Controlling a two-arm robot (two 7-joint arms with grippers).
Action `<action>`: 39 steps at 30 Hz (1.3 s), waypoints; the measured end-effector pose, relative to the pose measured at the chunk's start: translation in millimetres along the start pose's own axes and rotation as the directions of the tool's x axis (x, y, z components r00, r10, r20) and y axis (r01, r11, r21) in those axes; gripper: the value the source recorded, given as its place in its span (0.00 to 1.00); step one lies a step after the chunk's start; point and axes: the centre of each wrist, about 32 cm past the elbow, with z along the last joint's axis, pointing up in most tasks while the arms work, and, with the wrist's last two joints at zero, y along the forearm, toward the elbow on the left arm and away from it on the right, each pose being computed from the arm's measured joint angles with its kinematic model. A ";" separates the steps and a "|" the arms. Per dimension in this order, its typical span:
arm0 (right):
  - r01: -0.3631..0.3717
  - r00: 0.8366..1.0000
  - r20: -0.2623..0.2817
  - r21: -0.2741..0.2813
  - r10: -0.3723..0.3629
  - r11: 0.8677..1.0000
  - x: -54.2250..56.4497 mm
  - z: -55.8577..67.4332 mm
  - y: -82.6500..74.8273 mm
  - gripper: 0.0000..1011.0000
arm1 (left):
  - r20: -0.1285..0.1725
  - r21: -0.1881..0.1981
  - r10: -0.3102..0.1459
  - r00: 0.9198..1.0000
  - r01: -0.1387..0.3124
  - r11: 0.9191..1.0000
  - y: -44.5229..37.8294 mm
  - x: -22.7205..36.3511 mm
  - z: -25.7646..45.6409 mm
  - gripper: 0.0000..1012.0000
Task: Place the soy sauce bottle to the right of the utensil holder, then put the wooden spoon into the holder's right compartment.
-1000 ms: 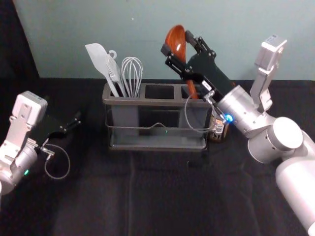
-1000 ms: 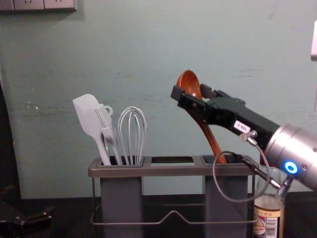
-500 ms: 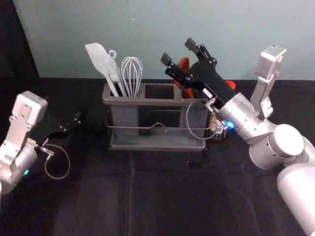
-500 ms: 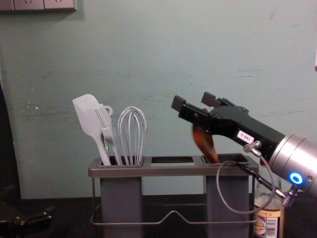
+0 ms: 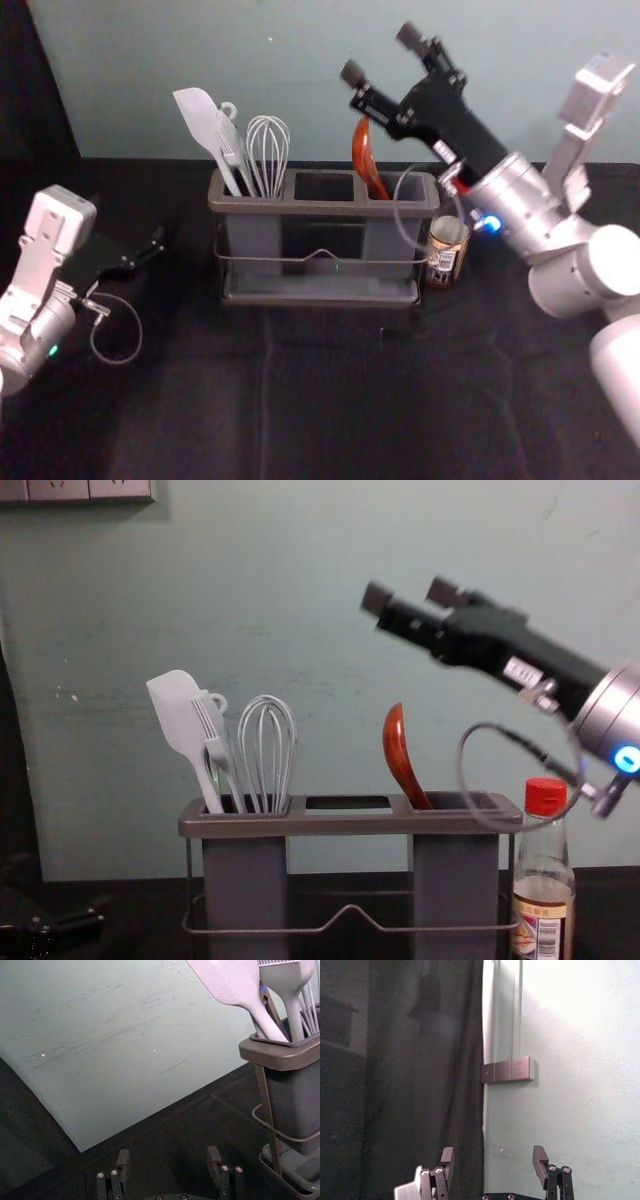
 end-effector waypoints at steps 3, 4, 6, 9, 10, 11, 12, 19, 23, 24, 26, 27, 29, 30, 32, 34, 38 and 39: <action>0.013 1.000 0.015 0.008 -0.013 1.000 5.4 7.4 -2.6 0.99 | 0.000 0.000 0.000 1.000 0.000 1.000 0.0 0.0 0.0 0.99; 0.022 0.999 0.023 0.017 -0.023 1.000 9.3 12.4 -5.2 0.99 | 0.000 0.000 0.000 1.000 0.000 1.000 0.0 0.0 0.0 0.99; 0.045 0.998 0.035 0.028 -0.046 0.999 16.6 19.9 -12.7 0.99 | 0.000 0.000 0.000 1.000 0.000 1.000 0.0 0.0 0.0 0.99; 0.070 0.996 0.049 0.034 -0.071 0.997 23.6 26.6 -21.6 0.99 | 0.000 0.000 0.000 1.000 0.000 1.000 0.0 0.0 0.0 0.99; 0.078 0.995 0.055 0.034 -0.080 0.996 26.2 28.7 -25.0 0.99 | 0.000 0.000 0.000 1.000 0.000 1.000 0.0 0.0 0.0 0.99; 0.096 0.993 0.063 0.035 -0.098 0.995 30.6 32.1 -31.6 0.99 | 0.000 0.000 0.000 1.000 0.000 1.000 0.0 0.0 0.0 0.99; 0.114 0.991 0.074 0.032 -0.116 0.993 35.3 35.2 -39.0 0.99 | 0.000 0.000 0.000 1.000 0.000 1.000 0.0 0.0 0.0 0.99; 0.184 0.976 0.121 -0.002 -0.183 0.983 48.0 45.4 -62.6 0.99 | 0.000 0.000 0.000 1.000 0.000 1.000 0.0 0.0 0.0 0.99; 0.234 0.961 0.172 -0.077 -0.219 0.969 55.0 47.2 -77.6 0.99 | 0.000 0.000 0.000 1.000 0.000 1.000 0.0 0.0 0.0 0.99; 0.242 0.958 0.178 -0.090 -0.223 0.966 56.0 46.3 -80.3 0.99 | 0.000 0.000 0.000 1.000 0.000 1.000 0.0 0.0 0.0 0.99; 0.258 0.954 0.188 -0.117 -0.234 0.959 58.0 43.5 -85.7 0.99 | 0.000 0.000 0.000 1.000 0.000 1.000 0.0 0.0 0.0 0.99; 0.273 0.950 0.199 -0.145 -0.242 0.951 59.8 40.2 -90.8 0.99 | 0.000 0.000 0.000 1.000 0.000 1.000 0.0 0.0 0.0 0.99; 0.288 0.945 0.208 -0.176 -0.250 0.941 61.4 35.9 -96.0 0.99 | 0.000 0.000 0.000 1.000 0.000 1.000 0.0 0.0 0.0 0.99; 0.302 0.942 0.215 -0.206 -0.258 0.931 62.7 31.3 -100.8 0.99 | 0.000 0.000 0.000 1.000 0.000 1.000 0.0 0.0 0.0 0.99; 0.314 0.939 0.219 -0.239 -0.264 0.919 63.5 26.4 -105.1 0.99 | 0.000 0.000 0.000 1.000 0.000 1.000 0.0 0.0 0.0 0.99; 0.334 0.935 0.223 -0.301 -0.274 0.893 63.9 18.2 -110.7 0.99 | 0.000 0.000 0.000 1.000 0.000 1.000 0.0 0.0 0.0 0.99; 0.364 0.928 0.229 -0.398 -0.293 0.842 61.9 5.1 -116.6 0.99 | 0.000 0.000 0.000 1.000 0.000 1.000 0.0 0.0 0.0 0.99; 0.377 0.924 0.230 -0.433 -0.305 0.819 60.5 1.1 -117.5 0.99 | 0.000 0.000 0.000 1.000 0.000 1.000 0.0 0.0 0.0 0.99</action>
